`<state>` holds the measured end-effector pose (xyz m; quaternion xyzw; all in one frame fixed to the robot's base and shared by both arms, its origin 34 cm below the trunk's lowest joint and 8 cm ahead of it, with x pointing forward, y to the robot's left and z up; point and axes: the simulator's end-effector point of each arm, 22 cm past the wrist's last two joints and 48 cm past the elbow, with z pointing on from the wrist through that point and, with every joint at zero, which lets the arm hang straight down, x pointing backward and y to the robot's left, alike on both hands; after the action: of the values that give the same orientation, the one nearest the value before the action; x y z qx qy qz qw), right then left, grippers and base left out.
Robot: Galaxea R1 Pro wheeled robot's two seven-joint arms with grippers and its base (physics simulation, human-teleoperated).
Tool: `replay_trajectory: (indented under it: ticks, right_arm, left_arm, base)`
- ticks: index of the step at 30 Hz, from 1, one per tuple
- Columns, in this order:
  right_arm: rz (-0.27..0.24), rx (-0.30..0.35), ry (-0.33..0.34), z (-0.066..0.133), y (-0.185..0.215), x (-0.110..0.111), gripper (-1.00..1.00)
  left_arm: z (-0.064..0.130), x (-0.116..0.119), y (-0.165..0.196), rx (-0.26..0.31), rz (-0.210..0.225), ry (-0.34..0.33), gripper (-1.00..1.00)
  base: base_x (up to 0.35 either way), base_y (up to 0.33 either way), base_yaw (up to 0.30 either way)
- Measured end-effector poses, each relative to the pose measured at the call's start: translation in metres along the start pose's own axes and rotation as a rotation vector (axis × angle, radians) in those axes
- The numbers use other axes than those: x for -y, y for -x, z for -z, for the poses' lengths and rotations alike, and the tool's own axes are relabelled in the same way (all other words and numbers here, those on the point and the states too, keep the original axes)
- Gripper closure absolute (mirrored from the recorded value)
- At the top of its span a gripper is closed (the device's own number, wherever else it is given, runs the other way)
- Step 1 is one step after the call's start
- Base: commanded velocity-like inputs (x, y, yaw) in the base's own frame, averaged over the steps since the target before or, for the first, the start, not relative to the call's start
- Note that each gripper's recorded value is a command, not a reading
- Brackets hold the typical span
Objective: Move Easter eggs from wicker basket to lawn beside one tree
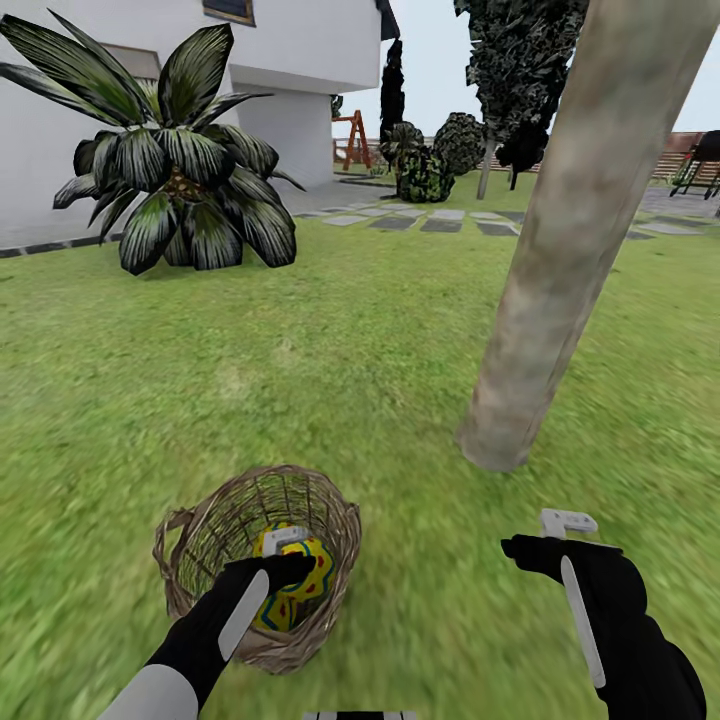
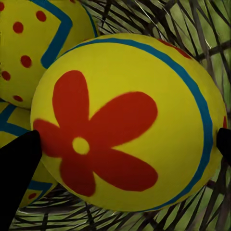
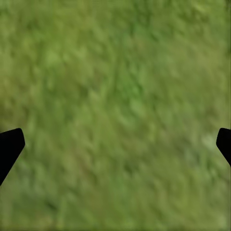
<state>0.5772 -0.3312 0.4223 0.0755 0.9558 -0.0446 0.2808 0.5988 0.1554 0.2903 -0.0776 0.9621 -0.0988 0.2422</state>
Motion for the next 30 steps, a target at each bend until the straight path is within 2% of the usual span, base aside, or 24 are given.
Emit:
replay_trajectory:
  ticks: [5,10,20,30]
  right_arm:
    - [-0.002,0.009,0.0,0.003,0.003,0.0,-1.0]
    - [-0.001,0.008,0.001,0.003,0.003,0.0,-1.0]
    - [-0.006,0.048,0.006,0.02,0.017,0.0,-1.0]
    - [-0.009,0.072,0.009,0.036,0.032,0.001,-1.0]
  left_arm:
    - [0.003,0.001,0.003,0.007,0.0,-0.002,1.0]
    - [0.003,0.001,0.0,-0.011,-0.003,-0.001,1.0]
    - [0.019,0.006,0.009,-0.011,-0.011,-0.008,1.0]
    - [0.034,0.002,0.015,-0.031,-0.016,0.029,1.0]
  base:
    - [0.0,0.0,0.0]
    - [0.0,0.0,0.0]
    - [0.0,0.0,0.0]
    - [0.0,0.0,0.0]
